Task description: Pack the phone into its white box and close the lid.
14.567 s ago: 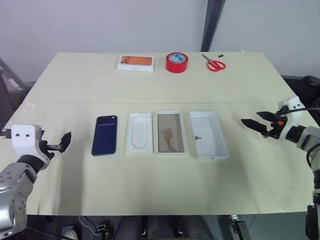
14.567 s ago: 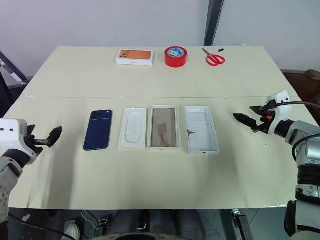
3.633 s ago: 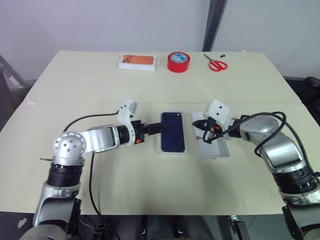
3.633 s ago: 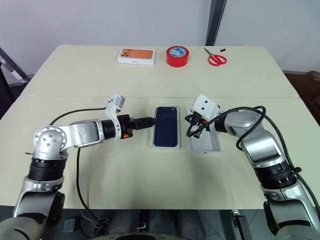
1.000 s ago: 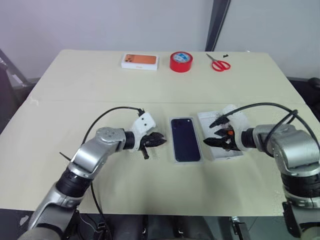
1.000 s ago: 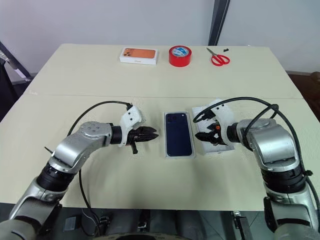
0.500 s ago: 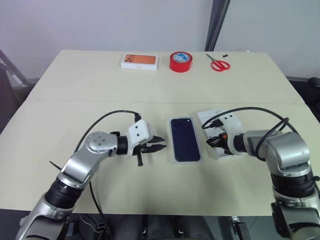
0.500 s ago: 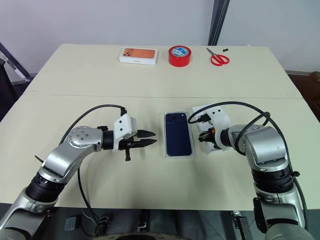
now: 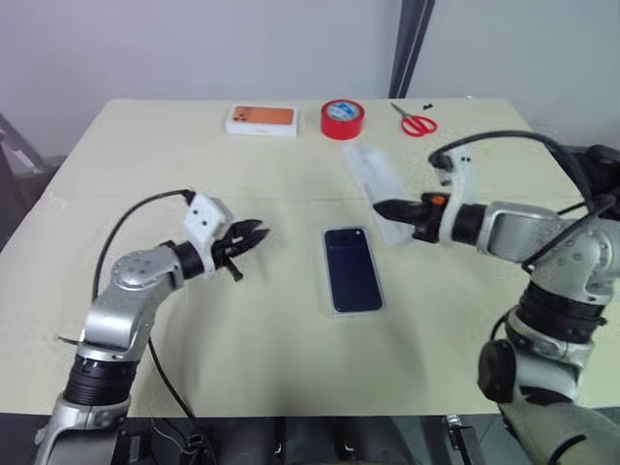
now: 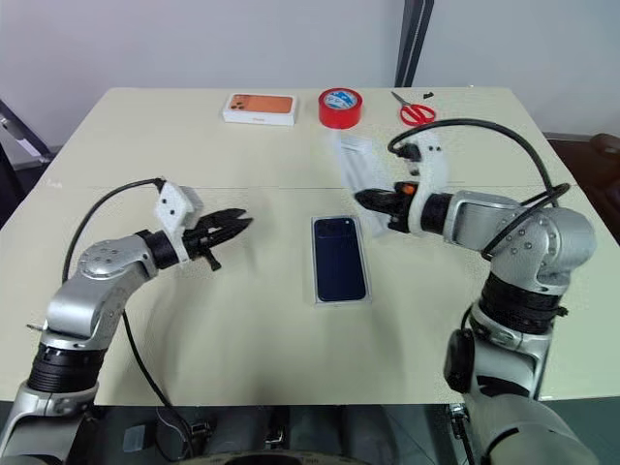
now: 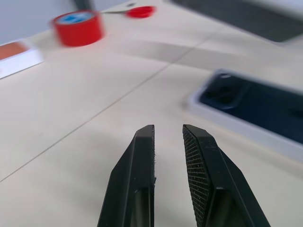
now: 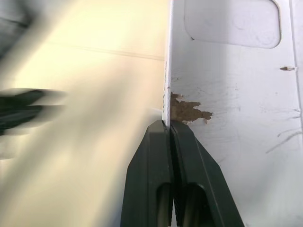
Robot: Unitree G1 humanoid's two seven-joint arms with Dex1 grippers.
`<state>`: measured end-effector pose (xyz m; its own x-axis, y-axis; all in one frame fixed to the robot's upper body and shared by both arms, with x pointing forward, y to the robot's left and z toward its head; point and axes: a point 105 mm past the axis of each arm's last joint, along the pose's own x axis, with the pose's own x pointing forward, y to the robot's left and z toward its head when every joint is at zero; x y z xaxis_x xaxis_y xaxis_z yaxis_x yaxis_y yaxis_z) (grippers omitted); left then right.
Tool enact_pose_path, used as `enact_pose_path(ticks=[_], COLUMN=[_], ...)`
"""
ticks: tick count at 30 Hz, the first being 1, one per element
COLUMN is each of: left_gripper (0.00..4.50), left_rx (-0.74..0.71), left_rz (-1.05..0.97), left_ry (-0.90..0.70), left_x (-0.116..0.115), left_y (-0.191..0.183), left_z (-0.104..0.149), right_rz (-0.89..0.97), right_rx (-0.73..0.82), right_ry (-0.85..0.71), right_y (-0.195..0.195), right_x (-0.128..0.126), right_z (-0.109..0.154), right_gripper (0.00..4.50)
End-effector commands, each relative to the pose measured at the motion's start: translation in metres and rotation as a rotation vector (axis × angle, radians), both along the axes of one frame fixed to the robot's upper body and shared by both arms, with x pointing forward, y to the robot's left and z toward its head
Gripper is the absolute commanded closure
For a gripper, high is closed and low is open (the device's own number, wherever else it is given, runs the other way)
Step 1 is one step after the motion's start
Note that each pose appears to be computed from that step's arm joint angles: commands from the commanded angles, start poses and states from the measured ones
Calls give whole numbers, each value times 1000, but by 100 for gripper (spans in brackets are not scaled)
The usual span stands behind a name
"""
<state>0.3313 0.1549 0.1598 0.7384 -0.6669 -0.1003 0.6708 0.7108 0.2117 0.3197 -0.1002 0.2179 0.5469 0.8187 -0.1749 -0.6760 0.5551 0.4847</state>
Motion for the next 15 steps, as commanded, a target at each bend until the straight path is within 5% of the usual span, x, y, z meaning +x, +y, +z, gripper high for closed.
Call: enact_pose_path(ticks=[1, 7, 15], left_gripper=[352, 352, 352], left_rx=[12, 16, 21], left_rz=[55, 43, -110], left_ry=[-46, -51, -4], left_x=[6, 5, -7], left_y=[13, 9, -41], left_z=[10, 10, -7], right_rz=[198, 109, -243], right_rx=[187, 428, 455], right_ry=[59, 352, 664], right_y=[36, 82, 88], right_x=[-21, -44, -47], right_z=[12, -7, -40], right_gripper=[442, 442, 442])
